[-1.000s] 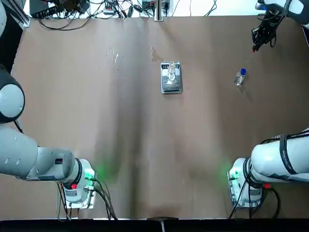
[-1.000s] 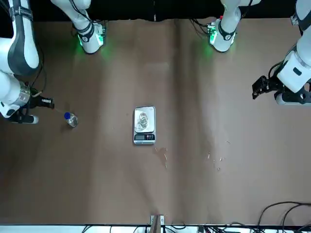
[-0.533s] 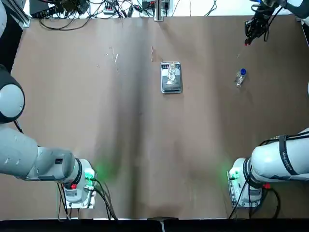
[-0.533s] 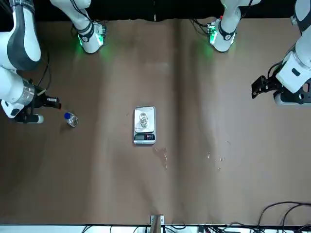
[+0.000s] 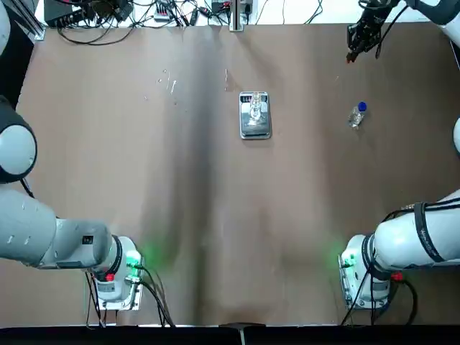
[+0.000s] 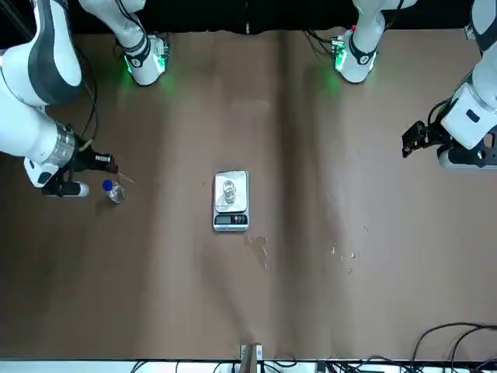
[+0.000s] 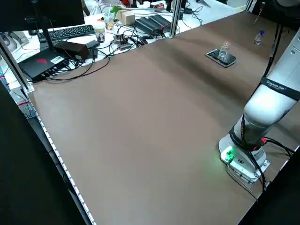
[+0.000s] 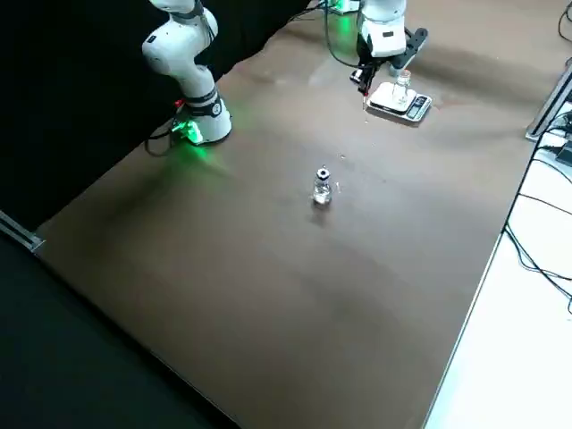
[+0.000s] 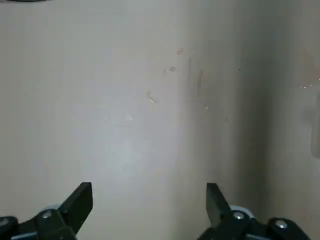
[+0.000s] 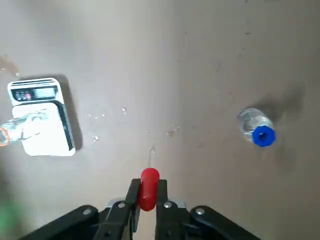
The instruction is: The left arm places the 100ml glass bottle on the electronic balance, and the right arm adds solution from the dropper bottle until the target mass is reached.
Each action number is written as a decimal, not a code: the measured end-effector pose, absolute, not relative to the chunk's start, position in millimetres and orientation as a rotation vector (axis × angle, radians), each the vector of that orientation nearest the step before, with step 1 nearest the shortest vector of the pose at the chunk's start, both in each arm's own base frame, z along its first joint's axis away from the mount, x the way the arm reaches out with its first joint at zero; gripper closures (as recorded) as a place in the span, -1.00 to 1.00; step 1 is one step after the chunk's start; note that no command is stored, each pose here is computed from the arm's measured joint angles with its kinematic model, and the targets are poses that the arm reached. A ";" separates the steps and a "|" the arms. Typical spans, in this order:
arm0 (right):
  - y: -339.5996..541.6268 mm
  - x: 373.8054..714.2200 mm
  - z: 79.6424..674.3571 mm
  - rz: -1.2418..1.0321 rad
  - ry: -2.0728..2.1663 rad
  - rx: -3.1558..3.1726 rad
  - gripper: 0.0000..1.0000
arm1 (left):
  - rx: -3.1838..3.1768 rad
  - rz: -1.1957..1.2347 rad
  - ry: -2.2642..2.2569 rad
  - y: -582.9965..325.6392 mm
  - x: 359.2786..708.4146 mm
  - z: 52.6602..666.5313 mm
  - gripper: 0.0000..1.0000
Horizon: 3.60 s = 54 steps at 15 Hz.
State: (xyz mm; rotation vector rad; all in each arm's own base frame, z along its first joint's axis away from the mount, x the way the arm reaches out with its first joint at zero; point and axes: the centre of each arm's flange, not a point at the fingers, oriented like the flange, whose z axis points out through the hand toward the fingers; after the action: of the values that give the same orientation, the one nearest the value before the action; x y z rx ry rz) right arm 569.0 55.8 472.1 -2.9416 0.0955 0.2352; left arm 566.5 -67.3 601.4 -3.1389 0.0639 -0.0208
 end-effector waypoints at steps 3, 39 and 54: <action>68.1 569.8 477.5 0.225 0.111 -2.920 0.65 | -3.139 -0.021 0.065 -67.6 566.4 601.5 -1.00; 350.9 538.6 427.4 0.076 0.158 -2.831 0.66 | -3.139 -0.015 0.009 -47.5 568.1 600.2 -1.00; 360.9 538.8 405.4 0.071 0.156 -2.864 0.72 | -3.138 -0.021 -0.017 -38.0 567.8 602.4 -1.00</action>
State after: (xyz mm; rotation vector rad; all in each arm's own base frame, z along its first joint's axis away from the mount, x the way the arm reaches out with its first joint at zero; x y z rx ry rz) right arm 538.8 360.9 405.4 -2.8637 0.1557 0.0710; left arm 567.8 -38.0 602.4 -3.1385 -0.0169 -0.0210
